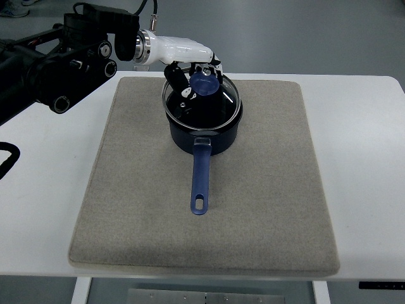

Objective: Open pot lid and place left with left hand
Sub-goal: 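Lift the glass lid off the pot and carry it away from the pot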

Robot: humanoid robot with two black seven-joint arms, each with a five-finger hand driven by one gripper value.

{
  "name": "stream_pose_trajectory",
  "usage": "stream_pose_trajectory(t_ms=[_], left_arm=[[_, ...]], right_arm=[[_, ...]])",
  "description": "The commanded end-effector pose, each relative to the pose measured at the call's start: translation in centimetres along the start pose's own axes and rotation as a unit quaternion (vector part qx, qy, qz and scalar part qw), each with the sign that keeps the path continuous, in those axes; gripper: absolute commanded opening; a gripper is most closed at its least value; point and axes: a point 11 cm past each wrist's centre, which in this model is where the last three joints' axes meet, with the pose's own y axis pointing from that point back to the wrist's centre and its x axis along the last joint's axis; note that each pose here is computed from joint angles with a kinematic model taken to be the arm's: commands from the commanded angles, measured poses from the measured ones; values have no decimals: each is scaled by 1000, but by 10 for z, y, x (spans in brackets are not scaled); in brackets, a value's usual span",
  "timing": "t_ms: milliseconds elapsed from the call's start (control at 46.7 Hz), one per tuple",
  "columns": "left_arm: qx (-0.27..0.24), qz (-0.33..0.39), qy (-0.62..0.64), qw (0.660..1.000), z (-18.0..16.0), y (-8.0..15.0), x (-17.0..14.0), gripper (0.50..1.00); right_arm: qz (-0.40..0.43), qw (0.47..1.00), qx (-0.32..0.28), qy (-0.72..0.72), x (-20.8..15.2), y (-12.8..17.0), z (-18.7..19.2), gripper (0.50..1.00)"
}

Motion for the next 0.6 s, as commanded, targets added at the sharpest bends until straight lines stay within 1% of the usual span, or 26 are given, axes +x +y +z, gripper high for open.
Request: stream_pose_trajectory(t_ms=[0, 128, 321, 578], left_arm=[[1, 0, 3, 1000, -1, 1, -1, 500], [4, 4, 6, 1000, -5, 4, 1, 500], [16, 18, 21, 999, -19, 18, 6, 500], [34, 36, 53, 997, -45, 45, 11, 500]], right_arm=[[0, 1000, 0, -1, 0, 0, 0, 915], [0, 1000, 0, -1, 0, 0, 0, 915], [0, 1000, 0, -1, 0, 0, 0, 915], [0, 1000, 0, 0, 0, 0, 0, 915]])
